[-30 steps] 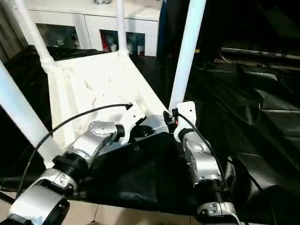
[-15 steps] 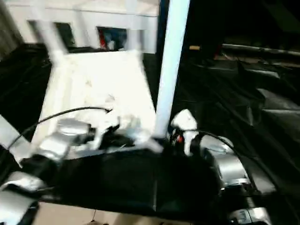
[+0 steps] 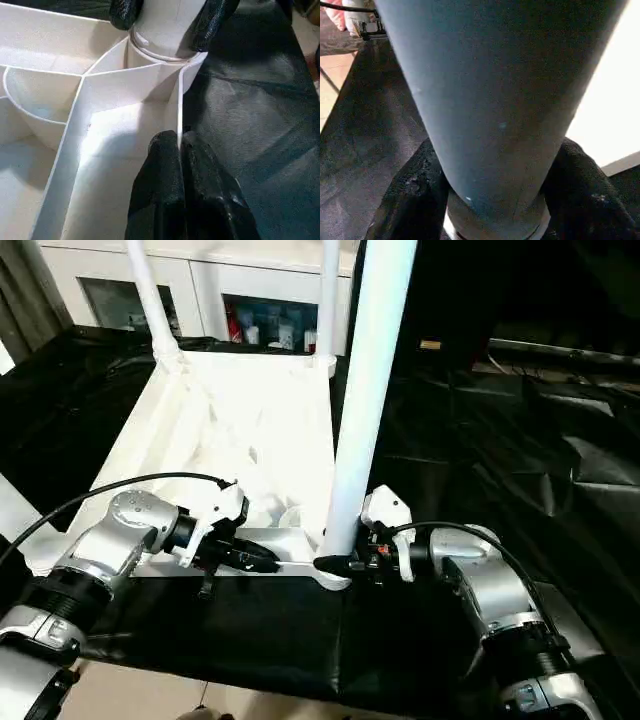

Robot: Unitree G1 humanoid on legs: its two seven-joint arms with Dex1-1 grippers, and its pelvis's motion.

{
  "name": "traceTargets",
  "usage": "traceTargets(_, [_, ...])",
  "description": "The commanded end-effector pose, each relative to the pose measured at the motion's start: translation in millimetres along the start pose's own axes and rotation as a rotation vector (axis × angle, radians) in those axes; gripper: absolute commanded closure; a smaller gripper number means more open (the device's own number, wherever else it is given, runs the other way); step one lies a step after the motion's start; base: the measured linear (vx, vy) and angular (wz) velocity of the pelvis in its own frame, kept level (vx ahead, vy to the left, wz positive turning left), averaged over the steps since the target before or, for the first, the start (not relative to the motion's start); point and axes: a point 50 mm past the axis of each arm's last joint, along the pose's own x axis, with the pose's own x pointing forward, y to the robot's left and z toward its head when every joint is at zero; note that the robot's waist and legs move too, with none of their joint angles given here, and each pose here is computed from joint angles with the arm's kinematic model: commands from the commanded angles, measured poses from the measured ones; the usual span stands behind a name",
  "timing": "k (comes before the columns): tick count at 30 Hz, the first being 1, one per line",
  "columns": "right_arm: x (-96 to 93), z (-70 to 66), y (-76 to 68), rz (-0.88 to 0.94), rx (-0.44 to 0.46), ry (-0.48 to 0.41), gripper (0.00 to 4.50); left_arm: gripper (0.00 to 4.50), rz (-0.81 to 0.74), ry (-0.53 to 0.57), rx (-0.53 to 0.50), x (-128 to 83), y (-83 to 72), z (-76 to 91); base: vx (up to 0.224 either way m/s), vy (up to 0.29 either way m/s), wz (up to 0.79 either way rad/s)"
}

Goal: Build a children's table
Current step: Rotate leg to tighten

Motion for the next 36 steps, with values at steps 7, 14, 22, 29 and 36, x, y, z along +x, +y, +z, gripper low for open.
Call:
traceTargets(7, [17.5, -11.8, -11.6, -0.317, 0.098, -0.094, 2.46, 4.5, 0.262, -0.065, -0.028, 21, 18.9, 10.4, 0.0, 0.0, 0.0])
traceTargets(14, [34.2, -31.9, -25.3, -0.768, 0.326, -0.081, 2.5, 4.5, 0.445, -0.121, -0.102, 49, 29.3, 24.9, 0.0, 0.0, 0.0])
traceTargets(22, [64.9, -23.3, -19.2, -0.853, 0.33, -0.099, 2.5, 4.5, 0.44, -0.162, -0.1, 82, 22.4, 41.8, 0.0, 0.0, 0.0])
traceTargets(29, [59.4, -10.4, -20.7, -0.721, 0.259, -0.161, 1.81, 4.5, 0.359, -0.146, -0.063, 74, 19.9, 36.6, 0.0, 0.0, 0.0])
traceTargets(36, [34.5, -1.1, -15.2, -0.395, 0.049, -0.112, 1.64, 4.5, 0.249, -0.081, -0.023, 47, 18.8, 21.6, 0.0, 0.0, 0.0])
